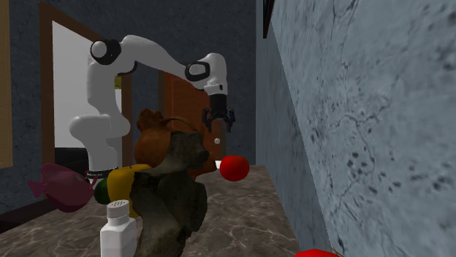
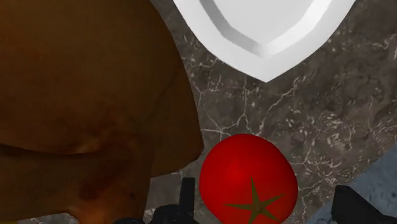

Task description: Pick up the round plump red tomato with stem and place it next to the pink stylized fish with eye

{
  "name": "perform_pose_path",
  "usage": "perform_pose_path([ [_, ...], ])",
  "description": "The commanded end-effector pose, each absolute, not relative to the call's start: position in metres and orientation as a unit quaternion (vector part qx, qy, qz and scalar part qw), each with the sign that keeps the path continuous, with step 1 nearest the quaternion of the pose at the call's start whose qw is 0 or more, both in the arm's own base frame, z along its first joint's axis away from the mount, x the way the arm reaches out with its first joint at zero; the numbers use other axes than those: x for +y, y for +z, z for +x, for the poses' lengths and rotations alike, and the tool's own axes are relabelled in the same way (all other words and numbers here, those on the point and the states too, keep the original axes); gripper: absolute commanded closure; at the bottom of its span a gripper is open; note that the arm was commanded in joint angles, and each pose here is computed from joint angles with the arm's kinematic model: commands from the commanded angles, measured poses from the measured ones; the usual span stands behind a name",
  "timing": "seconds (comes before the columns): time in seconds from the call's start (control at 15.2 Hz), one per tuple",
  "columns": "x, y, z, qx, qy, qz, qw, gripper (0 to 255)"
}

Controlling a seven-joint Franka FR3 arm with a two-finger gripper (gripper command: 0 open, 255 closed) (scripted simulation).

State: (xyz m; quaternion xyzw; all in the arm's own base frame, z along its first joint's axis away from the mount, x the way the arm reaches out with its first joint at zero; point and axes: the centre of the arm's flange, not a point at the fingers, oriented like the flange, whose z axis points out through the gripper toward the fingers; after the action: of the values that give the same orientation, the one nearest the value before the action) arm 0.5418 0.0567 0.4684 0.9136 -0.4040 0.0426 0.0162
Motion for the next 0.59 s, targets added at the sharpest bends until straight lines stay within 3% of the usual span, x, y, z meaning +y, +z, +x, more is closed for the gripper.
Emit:
perform_pose_path([
  [0.0, 0.053, 0.456, 0.566, -0.439, 0.049, 0.897, 0.025, 0],
  [0.53, 0.032, 0.418, 0.615, -0.508, 0.060, 0.858, 0.044, 0],
])
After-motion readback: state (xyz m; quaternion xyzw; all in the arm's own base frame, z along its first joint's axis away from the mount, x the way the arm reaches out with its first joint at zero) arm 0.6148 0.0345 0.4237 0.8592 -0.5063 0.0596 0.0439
